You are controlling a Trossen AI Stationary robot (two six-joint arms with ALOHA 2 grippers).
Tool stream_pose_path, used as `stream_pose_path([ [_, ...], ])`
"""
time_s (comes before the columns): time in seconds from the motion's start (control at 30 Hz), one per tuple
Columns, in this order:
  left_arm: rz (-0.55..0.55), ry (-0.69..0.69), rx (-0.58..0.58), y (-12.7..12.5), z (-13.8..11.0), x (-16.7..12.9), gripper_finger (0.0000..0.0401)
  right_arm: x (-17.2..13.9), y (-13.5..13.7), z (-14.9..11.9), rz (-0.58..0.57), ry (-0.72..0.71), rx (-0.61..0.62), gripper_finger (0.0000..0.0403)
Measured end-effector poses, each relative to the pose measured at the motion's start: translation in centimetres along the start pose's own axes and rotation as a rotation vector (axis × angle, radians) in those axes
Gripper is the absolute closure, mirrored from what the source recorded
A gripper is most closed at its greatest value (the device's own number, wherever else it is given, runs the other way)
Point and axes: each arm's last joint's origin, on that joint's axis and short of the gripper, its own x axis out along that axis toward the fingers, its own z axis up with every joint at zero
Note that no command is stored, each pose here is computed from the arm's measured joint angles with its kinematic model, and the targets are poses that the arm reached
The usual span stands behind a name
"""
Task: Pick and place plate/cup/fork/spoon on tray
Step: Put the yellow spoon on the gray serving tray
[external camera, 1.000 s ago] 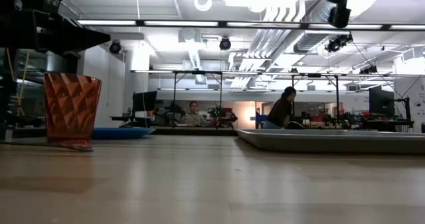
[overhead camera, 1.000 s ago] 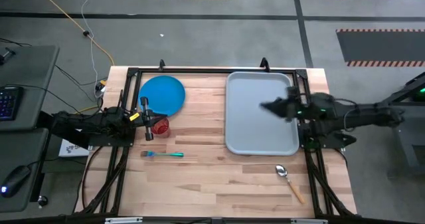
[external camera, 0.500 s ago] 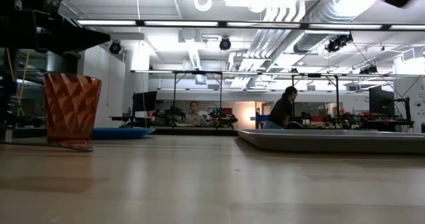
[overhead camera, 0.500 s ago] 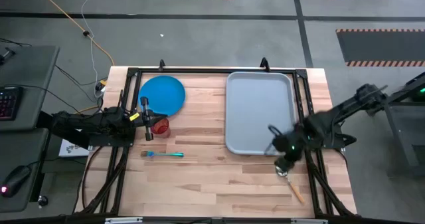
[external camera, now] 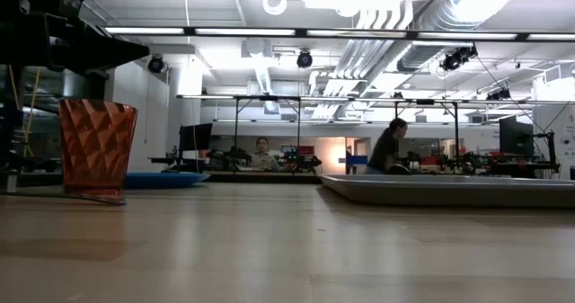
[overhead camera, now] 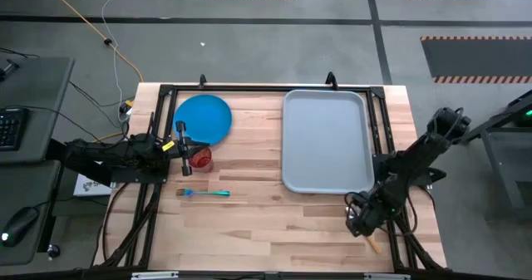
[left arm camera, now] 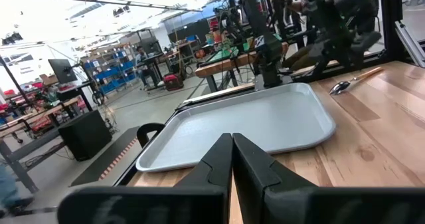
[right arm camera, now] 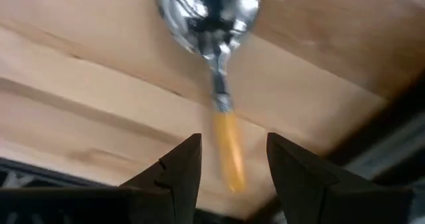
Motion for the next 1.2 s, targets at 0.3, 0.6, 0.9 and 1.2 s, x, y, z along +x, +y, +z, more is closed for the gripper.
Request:
stream_pose_path([
  [0.3, 0.000, 0.000, 0.000, 0.0, 0.0, 0.0, 0.0398, 2.5, 0.5, 0.4, -0.044, -0.093, 0.030, 0.0240],
  [0.6, 0.000, 0.000, 0.000, 0.0, 0.0, 0.0, 0.0398, 3.4, 0.7, 0.6, -0.081, -0.101, -0.008, 0.0249],
  [0.9, 0.000, 0.000, 0.000, 0.0, 0.0, 0.0, 0.0398, 3.4, 0.5, 0.7, -0.108, -0.108, -0.055, 0.0366],
  [1.2, 0.001, 0.000, 0.000, 0.0, 0.0, 0.0, 0.0398, 0.5, 0.1, 0.1, 0.033, -0.097, -0.231, 0.0387],
])
